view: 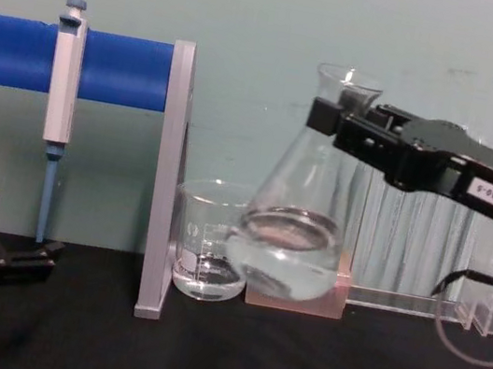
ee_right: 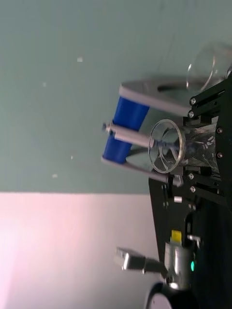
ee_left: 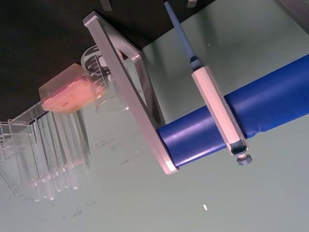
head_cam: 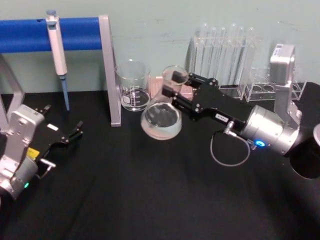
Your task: Grasp the erlenmeyer flask with one hand, shake it three times, then place it back.
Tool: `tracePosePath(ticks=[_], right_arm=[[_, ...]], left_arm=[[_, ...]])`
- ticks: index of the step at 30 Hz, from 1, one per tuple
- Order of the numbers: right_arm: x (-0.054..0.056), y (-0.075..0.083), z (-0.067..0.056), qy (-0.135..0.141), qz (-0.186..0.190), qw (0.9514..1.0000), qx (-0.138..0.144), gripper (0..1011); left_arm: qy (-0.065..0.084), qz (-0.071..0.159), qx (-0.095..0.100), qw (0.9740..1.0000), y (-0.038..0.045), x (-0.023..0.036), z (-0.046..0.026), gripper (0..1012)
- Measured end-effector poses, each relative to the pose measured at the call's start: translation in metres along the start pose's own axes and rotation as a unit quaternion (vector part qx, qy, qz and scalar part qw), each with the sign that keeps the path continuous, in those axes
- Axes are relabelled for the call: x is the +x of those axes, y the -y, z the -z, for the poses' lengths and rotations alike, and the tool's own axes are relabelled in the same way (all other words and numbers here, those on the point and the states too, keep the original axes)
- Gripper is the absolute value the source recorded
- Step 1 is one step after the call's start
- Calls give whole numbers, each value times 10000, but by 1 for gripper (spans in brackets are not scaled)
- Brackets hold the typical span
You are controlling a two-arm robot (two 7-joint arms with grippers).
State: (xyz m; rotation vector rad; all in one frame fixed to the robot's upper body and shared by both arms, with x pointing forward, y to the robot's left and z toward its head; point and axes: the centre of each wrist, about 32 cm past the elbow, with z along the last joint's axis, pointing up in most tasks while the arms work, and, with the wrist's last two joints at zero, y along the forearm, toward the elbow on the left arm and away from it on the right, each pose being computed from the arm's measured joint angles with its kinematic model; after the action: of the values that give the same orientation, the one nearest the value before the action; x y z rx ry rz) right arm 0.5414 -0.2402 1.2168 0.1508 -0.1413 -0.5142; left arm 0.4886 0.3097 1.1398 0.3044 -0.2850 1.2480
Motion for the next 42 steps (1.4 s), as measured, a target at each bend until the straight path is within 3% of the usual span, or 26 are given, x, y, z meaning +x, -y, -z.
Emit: tracePosePath(ticks=[10, 12, 14, 17, 19, 24, 28, 34, 41, 42], right_arm=[[70, 270, -52, 180, 928, 9955, 7, 448], [94, 377, -81, 256, 1264, 9916, -9, 448], [99, 406, -88, 272, 1352, 9904, -17, 448], [117, 528, -113, 329, 1699, 9849, -56, 448], [126, 639, -135, 378, 2010, 9788, -97, 448], [125, 763, -156, 404, 2348, 9711, -138, 448], [127, 807, -163, 408, 2470, 9680, -160, 448], [122, 788, -146, 352, 2420, 9695, -155, 448], [121, 627, -89, 192, 1897, 9815, -155, 448], [121, 627, -89, 192, 1897, 9815, -155, 448]], left_arm=[[0, 0, 0, 10000, 0, 0, 0, 1001], [0, 0, 0, 10000, 0, 0, 0, 1001], [0, 0, 0, 10000, 0, 0, 0, 1001], [0, 0, 0, 10000, 0, 0, 0, 1001], [0, 0, 0, 10000, 0, 0, 0, 1001], [0, 0, 0, 10000, 0, 0, 0, 1001], [0, 0, 0, 10000, 0, 0, 0, 1001], [0, 0, 0, 10000, 0, 0, 0, 1001], [0, 0, 0, 10000, 0, 0, 0, 1001], [0, 0, 0, 10000, 0, 0, 0, 1001]])
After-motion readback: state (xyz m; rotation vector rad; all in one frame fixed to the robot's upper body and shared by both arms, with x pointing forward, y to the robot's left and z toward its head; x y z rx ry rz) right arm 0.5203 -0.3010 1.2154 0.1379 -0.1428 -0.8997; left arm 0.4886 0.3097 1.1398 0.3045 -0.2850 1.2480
